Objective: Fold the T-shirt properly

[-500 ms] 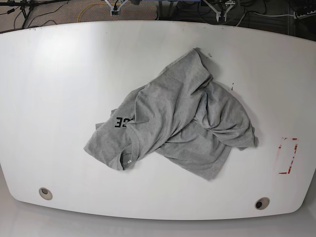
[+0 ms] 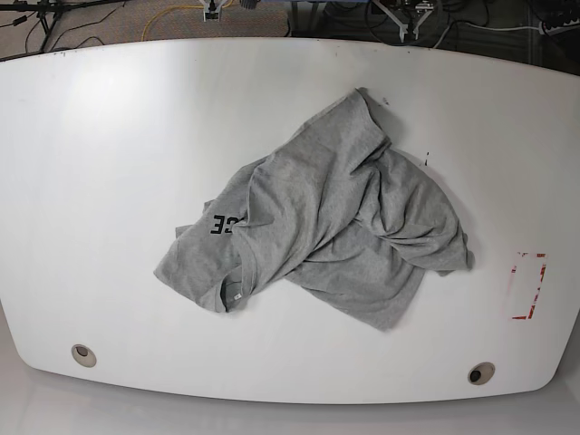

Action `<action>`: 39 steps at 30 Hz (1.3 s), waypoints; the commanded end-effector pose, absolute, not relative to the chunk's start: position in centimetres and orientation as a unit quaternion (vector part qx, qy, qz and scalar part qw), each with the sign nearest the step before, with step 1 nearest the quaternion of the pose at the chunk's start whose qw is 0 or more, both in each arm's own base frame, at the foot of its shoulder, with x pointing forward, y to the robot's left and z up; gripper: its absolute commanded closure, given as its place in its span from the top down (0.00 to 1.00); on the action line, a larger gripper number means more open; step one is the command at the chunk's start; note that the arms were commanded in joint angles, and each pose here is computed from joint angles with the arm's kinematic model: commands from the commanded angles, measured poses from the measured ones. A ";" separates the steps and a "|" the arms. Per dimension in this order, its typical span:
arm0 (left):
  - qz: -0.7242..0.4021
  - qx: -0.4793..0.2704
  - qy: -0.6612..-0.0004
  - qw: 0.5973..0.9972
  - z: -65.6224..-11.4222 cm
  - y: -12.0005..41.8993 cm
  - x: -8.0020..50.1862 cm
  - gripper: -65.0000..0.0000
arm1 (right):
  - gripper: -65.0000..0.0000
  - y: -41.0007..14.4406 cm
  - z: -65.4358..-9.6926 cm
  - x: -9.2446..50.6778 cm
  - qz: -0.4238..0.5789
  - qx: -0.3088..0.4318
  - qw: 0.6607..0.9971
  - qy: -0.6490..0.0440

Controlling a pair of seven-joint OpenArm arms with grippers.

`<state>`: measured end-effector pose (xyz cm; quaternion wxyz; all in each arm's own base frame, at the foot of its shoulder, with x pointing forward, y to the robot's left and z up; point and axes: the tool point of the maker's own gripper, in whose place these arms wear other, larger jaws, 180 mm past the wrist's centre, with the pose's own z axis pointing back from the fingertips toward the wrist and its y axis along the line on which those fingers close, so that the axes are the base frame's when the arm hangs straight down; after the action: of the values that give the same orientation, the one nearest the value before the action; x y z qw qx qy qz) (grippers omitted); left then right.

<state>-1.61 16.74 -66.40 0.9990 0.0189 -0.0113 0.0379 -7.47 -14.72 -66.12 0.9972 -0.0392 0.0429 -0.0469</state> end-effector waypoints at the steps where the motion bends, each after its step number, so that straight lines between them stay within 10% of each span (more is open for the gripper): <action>1: 0.037 0.021 -0.010 0.999 -66.4 16.9 -1.7 0.68 | 0.63 -14.6 -66.1 -8.0 -0.046 -0.039 0.997 0.049; 39: 0.040 0.023 -0.019 0.999 -66.3 17.5 -2.0 0.67 | 0.63 -14.9 -65.9 -9.0 -0.027 -0.044 0.998 0.043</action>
<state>-1.29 17.07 -66.35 0.9987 0.0208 -0.0214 0.0420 -7.58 -14.41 -66.10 0.9981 -0.0379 0.0354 -0.0339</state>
